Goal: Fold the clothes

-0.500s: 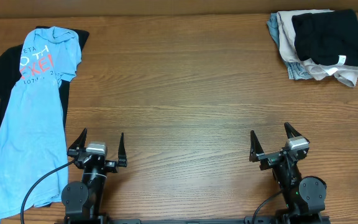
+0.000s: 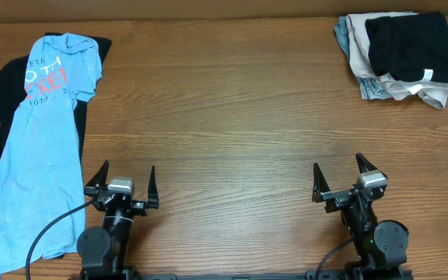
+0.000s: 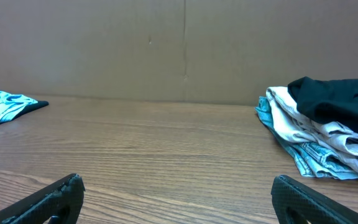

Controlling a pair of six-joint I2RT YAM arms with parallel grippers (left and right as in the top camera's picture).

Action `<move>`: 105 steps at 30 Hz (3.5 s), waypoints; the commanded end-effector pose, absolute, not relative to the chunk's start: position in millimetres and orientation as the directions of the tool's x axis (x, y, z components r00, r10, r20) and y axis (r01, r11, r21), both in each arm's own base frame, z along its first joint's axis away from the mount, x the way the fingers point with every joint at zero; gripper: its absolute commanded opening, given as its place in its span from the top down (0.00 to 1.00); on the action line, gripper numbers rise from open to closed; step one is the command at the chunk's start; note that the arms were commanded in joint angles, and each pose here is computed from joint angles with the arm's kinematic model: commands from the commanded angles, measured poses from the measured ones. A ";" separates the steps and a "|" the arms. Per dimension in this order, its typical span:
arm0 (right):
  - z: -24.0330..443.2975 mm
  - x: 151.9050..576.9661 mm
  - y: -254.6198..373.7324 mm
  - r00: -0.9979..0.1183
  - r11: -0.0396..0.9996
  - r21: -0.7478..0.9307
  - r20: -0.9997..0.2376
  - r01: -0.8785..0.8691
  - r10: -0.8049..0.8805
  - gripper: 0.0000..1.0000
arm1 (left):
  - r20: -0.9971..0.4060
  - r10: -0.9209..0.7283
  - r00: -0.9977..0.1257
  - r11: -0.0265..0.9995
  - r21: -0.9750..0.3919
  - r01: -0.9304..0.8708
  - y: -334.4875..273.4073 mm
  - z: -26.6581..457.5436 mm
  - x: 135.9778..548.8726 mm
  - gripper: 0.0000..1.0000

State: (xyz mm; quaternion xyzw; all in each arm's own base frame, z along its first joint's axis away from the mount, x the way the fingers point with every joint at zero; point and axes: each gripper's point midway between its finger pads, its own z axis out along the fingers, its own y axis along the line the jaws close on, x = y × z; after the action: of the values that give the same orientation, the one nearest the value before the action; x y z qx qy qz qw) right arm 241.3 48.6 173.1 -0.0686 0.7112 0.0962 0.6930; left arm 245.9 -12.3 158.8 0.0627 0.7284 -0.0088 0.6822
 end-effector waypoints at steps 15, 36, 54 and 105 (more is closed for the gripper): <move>171.4 241.8 46.4 -0.025 0.975 0.038 -0.999 -0.219 0.033 0.00 | -0.994 0.096 -0.054 0.992 0.091 0.087 -9.2 159.4 245.7 0.00; 169.7 244.6 30.6 -0.025 0.992 0.009 -1.000 -0.128 0.006 0.00 | -0.994 0.097 -0.055 0.993 0.093 0.076 -7.2 159.5 245.8 0.00; 203.4 243.4 27.3 0.111 0.994 0.011 -0.994 -0.111 0.023 0.00 | -0.995 0.099 0.002 0.994 0.099 0.053 -4.3 174.1 246.4 0.00; 288.0 331.3 91.0 -0.634 0.920 0.206 -0.771 -0.332 -0.056 0.00 | -0.720 0.117 -0.684 0.988 0.018 0.151 -2.4 267.2 339.6 0.00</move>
State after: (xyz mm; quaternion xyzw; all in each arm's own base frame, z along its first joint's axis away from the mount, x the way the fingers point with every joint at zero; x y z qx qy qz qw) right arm 323.8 72.8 290.1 -0.0903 0.8895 0.1186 0.4319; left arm 332.2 -6.8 272.3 0.0674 0.9134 -0.0327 0.4002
